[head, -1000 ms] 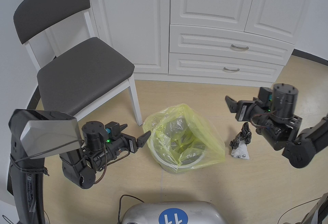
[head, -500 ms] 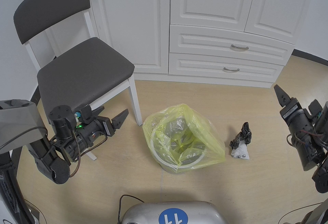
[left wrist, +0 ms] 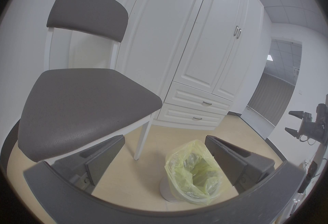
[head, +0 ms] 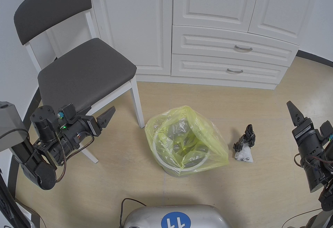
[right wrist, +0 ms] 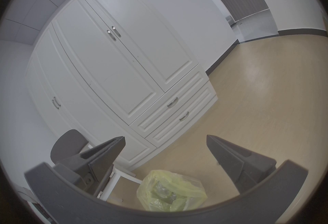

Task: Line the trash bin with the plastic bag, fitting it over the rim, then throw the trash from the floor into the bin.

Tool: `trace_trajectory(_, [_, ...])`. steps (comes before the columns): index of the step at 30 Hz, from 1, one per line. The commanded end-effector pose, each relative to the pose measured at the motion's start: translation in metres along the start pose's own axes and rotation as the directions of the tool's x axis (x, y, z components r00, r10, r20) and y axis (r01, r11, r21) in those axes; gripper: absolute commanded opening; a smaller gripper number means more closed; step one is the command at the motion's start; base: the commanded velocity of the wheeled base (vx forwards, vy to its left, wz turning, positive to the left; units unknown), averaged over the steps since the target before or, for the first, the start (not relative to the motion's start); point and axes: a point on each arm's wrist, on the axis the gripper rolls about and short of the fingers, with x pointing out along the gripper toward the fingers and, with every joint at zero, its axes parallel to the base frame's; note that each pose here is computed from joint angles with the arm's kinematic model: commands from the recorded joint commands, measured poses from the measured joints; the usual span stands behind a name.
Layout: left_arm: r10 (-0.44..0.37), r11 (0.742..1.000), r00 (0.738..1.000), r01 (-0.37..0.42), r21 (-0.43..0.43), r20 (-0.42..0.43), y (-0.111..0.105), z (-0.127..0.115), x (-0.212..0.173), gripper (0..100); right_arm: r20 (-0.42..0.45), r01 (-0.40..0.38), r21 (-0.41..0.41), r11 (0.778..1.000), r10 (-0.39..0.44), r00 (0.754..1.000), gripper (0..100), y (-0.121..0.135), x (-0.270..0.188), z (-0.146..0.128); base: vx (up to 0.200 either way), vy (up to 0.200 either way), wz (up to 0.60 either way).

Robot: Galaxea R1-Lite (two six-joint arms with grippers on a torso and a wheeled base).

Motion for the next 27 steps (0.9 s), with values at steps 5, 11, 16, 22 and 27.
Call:
trace_trajectory(5, [0.0,1.0,1.0,0.0,0.004,0.022,0.0,0.006,-0.002,100,-0.033,0.035,-0.031,0.999,-0.036,0.999,100,-0.003,0.004,-0.013,0.0,0.0,0.0])
trace_trajectory(11, [0.001,1.0,1.0,-0.001,0.003,0.017,0.0,0.005,-0.003,100,-0.04,0.039,-0.036,0.999,-0.041,0.998,100,-0.004,0.004,-0.015,0.0,0.0,0.0])
trace_trajectory(16, [0.001,1.0,1.0,-0.001,0.001,0.003,0.0,0.002,-0.003,100,-0.056,0.047,-0.042,0.998,-0.05,0.997,100,-0.007,0.003,-0.018,0.0,0.0,0.0])
trace_trajectory(22, [0.003,1.0,1.0,-0.003,0.001,-0.004,0.0,0.0,-0.002,100,-0.076,0.058,-0.054,0.997,-0.062,0.995,100,-0.009,0.005,-0.026,0.0,0.0,0.0])
trace_trajectory(27, [0.006,1.0,1.0,-0.006,0.001,-0.005,0.001,-0.001,-0.002,100,-0.064,0.046,-0.044,0.998,-0.048,0.997,100,-0.008,0.004,-0.024,0.0,0.0,0.0])
